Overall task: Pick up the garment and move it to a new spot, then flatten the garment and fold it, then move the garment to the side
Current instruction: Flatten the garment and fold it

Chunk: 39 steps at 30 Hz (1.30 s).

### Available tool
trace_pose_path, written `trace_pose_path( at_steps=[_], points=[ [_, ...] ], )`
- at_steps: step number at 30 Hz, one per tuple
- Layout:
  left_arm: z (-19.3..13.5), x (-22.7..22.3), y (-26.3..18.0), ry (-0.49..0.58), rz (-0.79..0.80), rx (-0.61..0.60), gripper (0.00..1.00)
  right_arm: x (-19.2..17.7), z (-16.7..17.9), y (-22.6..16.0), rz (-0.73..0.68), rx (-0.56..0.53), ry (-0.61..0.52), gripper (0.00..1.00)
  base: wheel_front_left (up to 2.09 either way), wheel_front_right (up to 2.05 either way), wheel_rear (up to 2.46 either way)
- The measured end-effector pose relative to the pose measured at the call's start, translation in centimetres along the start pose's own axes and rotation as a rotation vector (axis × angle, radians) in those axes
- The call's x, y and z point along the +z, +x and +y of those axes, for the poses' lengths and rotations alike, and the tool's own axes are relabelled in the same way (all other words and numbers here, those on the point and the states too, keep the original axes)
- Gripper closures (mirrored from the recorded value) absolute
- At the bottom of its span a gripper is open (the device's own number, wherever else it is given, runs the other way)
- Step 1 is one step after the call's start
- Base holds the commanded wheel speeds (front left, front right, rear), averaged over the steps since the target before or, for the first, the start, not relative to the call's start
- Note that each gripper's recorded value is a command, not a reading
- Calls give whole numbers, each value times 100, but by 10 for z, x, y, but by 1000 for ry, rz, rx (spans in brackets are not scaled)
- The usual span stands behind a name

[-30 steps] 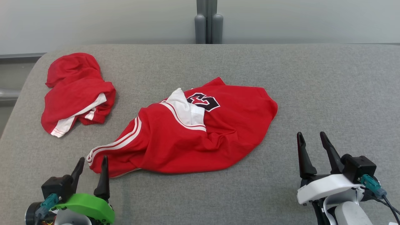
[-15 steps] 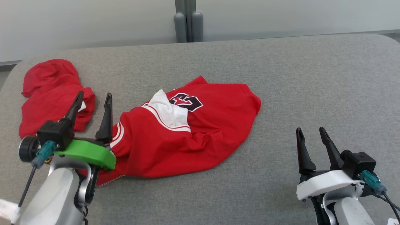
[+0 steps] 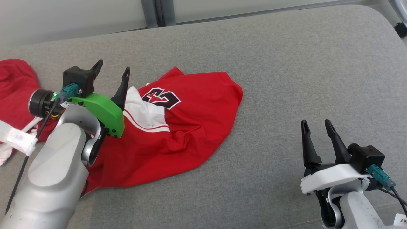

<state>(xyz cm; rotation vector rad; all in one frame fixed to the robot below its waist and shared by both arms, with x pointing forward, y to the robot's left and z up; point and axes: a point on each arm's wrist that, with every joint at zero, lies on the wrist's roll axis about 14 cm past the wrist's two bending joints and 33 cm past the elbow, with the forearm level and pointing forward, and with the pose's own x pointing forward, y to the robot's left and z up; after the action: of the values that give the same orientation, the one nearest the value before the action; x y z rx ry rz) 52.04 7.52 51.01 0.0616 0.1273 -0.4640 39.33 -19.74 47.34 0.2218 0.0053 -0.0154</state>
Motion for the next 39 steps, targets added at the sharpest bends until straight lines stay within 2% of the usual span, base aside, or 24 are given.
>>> trace_pose_path(
  at_steps=[6, 14, 15, 16, 17, 25, 37, 38, 39],
  points=[
    [-10, -51, 16, -19, 197, -41, 0, -2, -16, -2, 7, -48, -4, 0, 0, 0, 0],
    [-16, -106, 14, -62, 410, -56, 0, -4, -25, -4, 17, -74, -11, 0, 0, 0, 0],
    [-17, -107, 14, -72, 414, -59, 38, -4, -26, -4, 17, -76, -12, 0, 0, 0, 0],
    [-18, -107, 15, -78, 410, -59, 97, -4, -26, -5, 16, -77, -11, 0, 0, 0, 0],
    [-18, -107, 15, -78, 407, -59, 100, -4, -26, -5, 15, -77, -10, 0, 0, 0, 0],
    [-21, -100, 15, -80, 366, -69, 100, -1, -23, -3, 5, -68, -8, 0, 0, 0, 0],
    [-15, -37, 14, -71, 112, -45, 100, 2, -7, 0, -7, -22, 4, 0, 0, 0, 0],
    [-13, -27, 13, -64, 66, -34, 88, 3, -5, 0, -9, -16, 5, 0, 0, 0, 0],
    [-11, -19, 11, -55, 30, -29, 53, 3, -3, 0, -11, -11, 6, 0, 0, 0, 0]
  ],
)
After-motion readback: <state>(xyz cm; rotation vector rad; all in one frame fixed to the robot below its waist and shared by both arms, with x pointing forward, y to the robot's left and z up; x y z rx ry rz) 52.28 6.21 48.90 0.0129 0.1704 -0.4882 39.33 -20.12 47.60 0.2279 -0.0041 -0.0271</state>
